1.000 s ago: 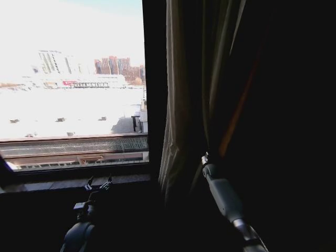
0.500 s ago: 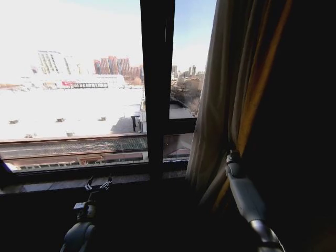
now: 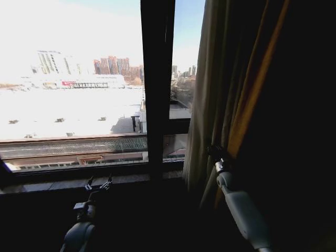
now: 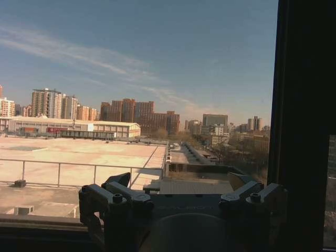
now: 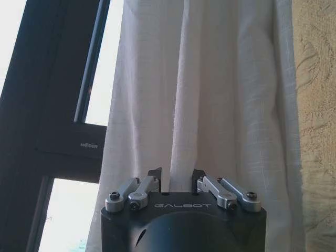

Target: Open the curtains by pulling them apart, changing their state from closed to fully open.

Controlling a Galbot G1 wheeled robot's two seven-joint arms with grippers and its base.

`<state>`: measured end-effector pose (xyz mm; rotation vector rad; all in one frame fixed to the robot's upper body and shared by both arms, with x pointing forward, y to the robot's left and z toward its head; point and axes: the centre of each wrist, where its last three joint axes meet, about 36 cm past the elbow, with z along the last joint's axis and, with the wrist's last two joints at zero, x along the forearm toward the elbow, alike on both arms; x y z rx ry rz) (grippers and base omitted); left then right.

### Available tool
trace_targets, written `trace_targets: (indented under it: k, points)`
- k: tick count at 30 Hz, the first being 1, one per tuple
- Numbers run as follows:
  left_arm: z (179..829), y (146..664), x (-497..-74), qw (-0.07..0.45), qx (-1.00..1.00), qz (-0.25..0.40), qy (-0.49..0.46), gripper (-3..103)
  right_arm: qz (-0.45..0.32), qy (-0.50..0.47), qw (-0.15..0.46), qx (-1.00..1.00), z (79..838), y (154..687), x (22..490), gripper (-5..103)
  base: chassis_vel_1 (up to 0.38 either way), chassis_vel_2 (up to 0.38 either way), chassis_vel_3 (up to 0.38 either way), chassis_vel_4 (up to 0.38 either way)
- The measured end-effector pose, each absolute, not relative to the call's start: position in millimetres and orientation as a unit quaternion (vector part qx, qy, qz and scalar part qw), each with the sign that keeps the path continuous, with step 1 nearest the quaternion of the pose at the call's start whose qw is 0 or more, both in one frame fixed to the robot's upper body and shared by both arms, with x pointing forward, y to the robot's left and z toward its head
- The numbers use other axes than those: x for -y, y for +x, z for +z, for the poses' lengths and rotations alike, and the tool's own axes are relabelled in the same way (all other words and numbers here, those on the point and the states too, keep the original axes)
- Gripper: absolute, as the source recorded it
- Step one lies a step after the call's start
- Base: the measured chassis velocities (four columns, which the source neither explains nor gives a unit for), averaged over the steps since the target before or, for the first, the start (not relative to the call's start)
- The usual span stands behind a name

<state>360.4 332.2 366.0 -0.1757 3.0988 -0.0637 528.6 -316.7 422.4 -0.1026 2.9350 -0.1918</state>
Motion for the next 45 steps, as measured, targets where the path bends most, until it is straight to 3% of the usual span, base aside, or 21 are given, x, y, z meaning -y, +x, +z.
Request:
trace_targets:
  k: [1,2,4,11,14,16,19,45]
  points:
    - [366,360,-332,0.019,-0.998,-0.021,-0.056,100,-0.061,-0.047,0.097,-0.992,420,522,311,32,0.0,0.0,0.0,0.0]
    - [366,360,-332,0.019,-0.998,-0.021,-0.056,100,-0.056,-0.065,0.095,-0.992,418,511,302,42,0.0,0.0,0.0,0.0]
    - [366,360,-332,0.019,-0.998,-0.021,-0.057,100,-0.051,-0.076,0.092,-0.992,417,503,295,42,0.0,0.0,0.0,0.0]
    - [366,360,-332,0.019,-0.998,-0.021,-0.056,100,-0.023,-0.093,0.073,-0.993,420,464,258,77,0.0,0.0,0.0,0.0]
    - [366,360,-332,0.019,-0.998,-0.021,-0.056,100,-0.024,-0.092,0.073,-0.993,420,457,255,82,0.0,0.0,0.0,0.0]
    - [366,360,-332,0.019,-0.998,-0.021,-0.056,100,-0.026,-0.091,0.076,-0.993,420,452,256,92,0.0,0.0,0.0,0.0]
    - [366,360,-332,0.019,-0.998,-0.021,-0.056,100,-0.029,-0.094,0.079,-0.992,419,448,259,99,0.0,0.0,0.0,0.0]
    - [366,360,-332,0.019,-0.998,-0.021,-0.056,100,-0.03,-0.124,0.069,-0.989,407,442,261,100,0.0,0.0,0.0,0.0]
